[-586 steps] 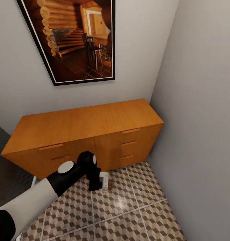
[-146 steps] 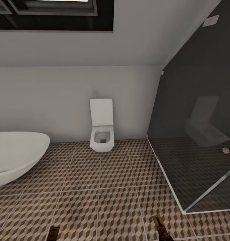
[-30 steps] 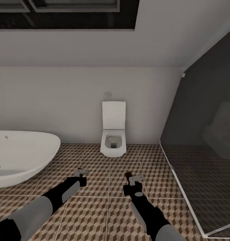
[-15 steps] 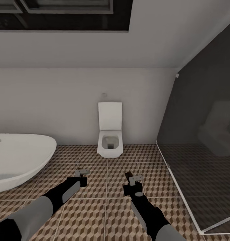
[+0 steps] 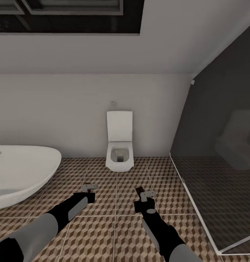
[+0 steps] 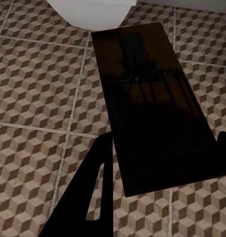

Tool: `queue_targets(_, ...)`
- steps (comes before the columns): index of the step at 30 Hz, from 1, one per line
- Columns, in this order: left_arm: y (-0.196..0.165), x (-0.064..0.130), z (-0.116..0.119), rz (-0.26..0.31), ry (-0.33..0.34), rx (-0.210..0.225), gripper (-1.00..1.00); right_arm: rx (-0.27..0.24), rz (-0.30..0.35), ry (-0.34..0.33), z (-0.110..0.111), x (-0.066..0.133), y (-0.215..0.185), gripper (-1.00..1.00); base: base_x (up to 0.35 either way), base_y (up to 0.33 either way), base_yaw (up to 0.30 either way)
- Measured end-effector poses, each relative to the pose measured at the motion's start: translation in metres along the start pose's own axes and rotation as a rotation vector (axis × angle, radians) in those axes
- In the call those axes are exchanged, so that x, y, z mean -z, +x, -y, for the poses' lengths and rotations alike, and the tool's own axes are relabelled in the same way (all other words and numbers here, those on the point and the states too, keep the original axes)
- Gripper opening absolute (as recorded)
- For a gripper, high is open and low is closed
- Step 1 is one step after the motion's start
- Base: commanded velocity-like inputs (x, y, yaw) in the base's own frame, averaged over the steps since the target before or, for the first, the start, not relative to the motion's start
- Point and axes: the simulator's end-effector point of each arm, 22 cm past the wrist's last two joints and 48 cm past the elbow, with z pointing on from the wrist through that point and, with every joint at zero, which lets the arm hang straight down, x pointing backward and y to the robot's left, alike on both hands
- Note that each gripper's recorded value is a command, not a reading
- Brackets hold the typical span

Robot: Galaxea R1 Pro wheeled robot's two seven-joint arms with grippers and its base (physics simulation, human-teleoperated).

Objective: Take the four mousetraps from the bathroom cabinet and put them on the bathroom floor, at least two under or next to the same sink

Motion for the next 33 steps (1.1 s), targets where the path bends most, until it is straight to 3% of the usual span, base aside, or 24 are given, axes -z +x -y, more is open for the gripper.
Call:
queue_targets(16, 0.006, -0.016, 0.002, -0.012, 0.000, -0.003, -1.00, -0.001, -0.010, 0.000, 0.001, -0.014, 0.008, -1.00, 0.000, 0.000, 0.000)
queue_targets(33, 0.024, -0.039, 0.014, -0.040, 0.009, -0.036, -1.00, -0.003, -0.036, -0.001, 0.001, -0.035, 0.027, -1.00, 0.000, 0.000, 0.000)
